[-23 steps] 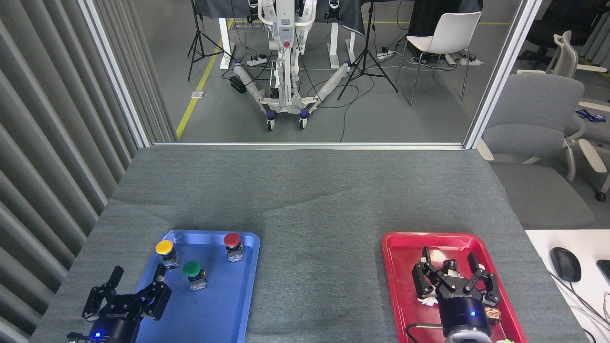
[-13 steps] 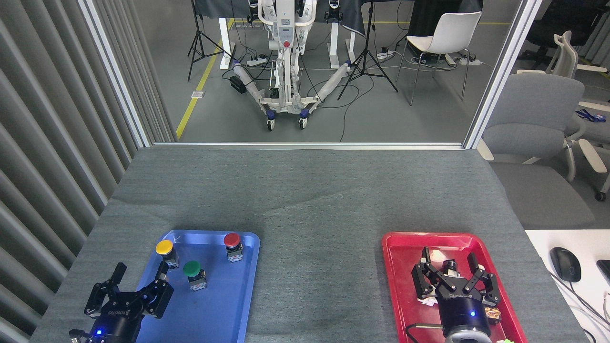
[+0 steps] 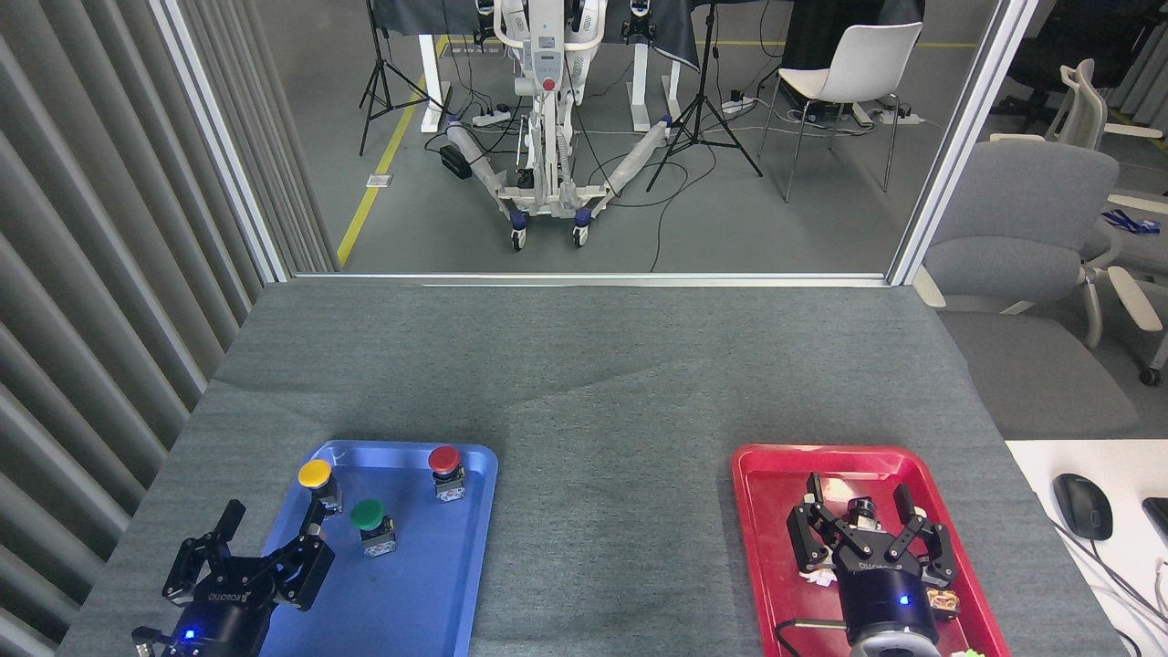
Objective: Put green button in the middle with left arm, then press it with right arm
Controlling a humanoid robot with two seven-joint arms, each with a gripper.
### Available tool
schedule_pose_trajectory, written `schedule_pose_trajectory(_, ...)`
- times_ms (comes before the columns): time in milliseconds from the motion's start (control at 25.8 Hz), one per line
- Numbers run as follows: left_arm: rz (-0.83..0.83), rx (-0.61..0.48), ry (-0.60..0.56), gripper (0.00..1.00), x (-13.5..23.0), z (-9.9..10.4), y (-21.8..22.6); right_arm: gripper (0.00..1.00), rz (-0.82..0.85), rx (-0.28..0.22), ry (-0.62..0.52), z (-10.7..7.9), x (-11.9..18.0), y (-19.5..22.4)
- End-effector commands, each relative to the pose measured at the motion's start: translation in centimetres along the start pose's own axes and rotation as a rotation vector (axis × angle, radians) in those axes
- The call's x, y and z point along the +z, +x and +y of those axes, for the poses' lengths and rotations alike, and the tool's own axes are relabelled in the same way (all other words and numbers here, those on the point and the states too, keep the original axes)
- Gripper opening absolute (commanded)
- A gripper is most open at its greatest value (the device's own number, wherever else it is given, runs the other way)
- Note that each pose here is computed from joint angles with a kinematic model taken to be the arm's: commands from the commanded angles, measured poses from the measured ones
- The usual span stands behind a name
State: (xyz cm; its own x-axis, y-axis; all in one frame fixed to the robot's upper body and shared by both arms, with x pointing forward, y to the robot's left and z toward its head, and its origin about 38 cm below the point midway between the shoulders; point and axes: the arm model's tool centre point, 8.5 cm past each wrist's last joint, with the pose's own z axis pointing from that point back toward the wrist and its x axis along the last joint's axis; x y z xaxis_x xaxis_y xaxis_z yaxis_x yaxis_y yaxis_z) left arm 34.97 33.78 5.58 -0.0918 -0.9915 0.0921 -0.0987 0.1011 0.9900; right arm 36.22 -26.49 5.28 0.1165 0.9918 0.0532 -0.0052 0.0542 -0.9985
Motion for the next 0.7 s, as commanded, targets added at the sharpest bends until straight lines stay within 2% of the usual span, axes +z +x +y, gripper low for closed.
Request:
schedule_pose_trajectory(0, 0.001, 0.003, -0.005, 1.00, 0.07, -0.17, 0.05, 1.00, 0.000, 0.002, 0.001, -0.01, -0.01, -0.10)
schedule_pose_trajectory(658, 0.022, -0.011, -0.032, 0.99, 0.30, -0.24, -0.36, 1.00, 0.002, 0.003, -0.001, -0.04, -0.02, -0.16)
